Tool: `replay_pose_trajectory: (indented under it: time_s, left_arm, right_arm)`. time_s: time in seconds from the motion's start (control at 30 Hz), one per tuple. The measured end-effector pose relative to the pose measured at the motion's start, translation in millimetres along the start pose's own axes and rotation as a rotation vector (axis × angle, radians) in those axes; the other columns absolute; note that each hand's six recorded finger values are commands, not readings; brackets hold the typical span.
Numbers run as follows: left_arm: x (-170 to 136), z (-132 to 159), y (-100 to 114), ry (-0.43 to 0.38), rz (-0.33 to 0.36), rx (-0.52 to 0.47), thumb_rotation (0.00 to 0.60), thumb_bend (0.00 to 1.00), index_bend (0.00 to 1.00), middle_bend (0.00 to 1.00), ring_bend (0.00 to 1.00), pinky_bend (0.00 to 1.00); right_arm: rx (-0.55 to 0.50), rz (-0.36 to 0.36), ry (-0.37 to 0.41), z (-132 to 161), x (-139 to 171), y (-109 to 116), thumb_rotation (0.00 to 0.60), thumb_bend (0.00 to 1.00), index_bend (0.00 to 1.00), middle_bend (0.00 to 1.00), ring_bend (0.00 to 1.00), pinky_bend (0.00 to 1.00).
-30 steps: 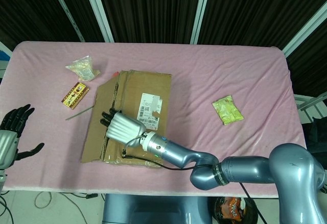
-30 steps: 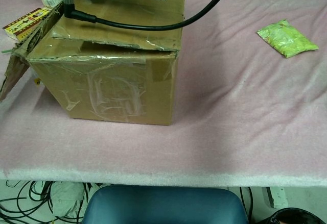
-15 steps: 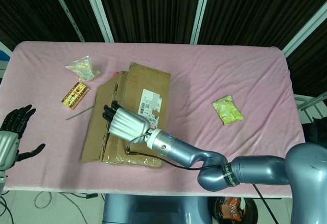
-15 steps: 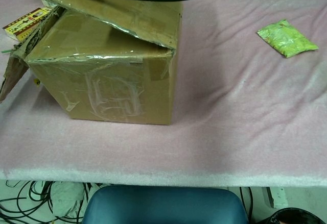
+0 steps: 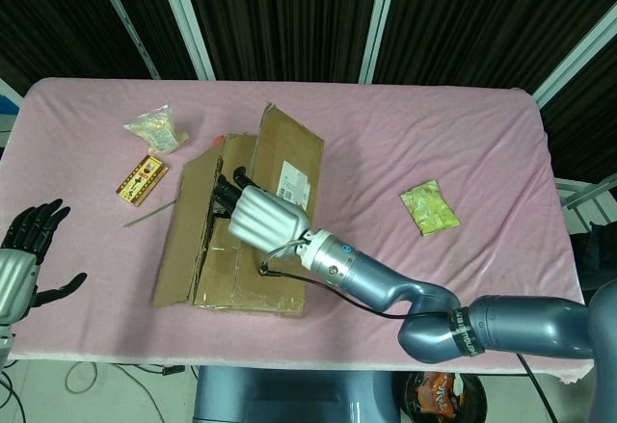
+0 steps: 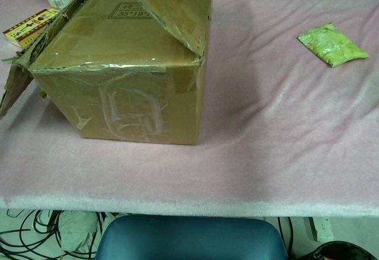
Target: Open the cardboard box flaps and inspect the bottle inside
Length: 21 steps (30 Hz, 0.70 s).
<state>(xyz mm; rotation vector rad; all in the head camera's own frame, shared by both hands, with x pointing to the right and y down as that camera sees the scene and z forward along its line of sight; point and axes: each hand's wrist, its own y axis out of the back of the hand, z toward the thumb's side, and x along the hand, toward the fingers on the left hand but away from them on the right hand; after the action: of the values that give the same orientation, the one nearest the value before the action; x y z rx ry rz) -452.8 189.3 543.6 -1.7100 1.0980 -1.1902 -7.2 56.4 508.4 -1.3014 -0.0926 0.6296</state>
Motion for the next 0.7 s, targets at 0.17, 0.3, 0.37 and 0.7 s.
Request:
replay_pose_trajectory:
  time_s: [0.17,0.3,0.37,0.7]
  left_arm:
    - [-1,2,0,-0.007,0.003,0.008,0.600,0.16,0.00,0.03,0.01,0.05]
    - [-1,3,1,-0.010,0.007,0.014,0.600,0.16,0.00,0.03,0.01,0.05]
    - [-1,3,1,-0.010,0.008,0.015,0.600,0.16,0.00,0.03,0.01,0.05]
    - [-1,3,0,-0.012,0.006,0.025,0.600,0.15,0.00,0.03,0.01,0.05]
  right_arm:
    - [0.059,0.023,-0.028,-16,12,0,0.600,0.66,0.54,0.15,0.12,0.25]
    - [0.101,0.033,-0.050,-27,19,1,0.600,0.52,0.49,0.13,0.12,0.25]
    - [0.125,0.038,-0.064,-34,23,2,0.600,0.50,0.48,0.12,0.12,0.25]
    - [0.187,0.058,-0.116,-59,39,4,0.600,0.40,0.37,0.11,0.11,0.25]
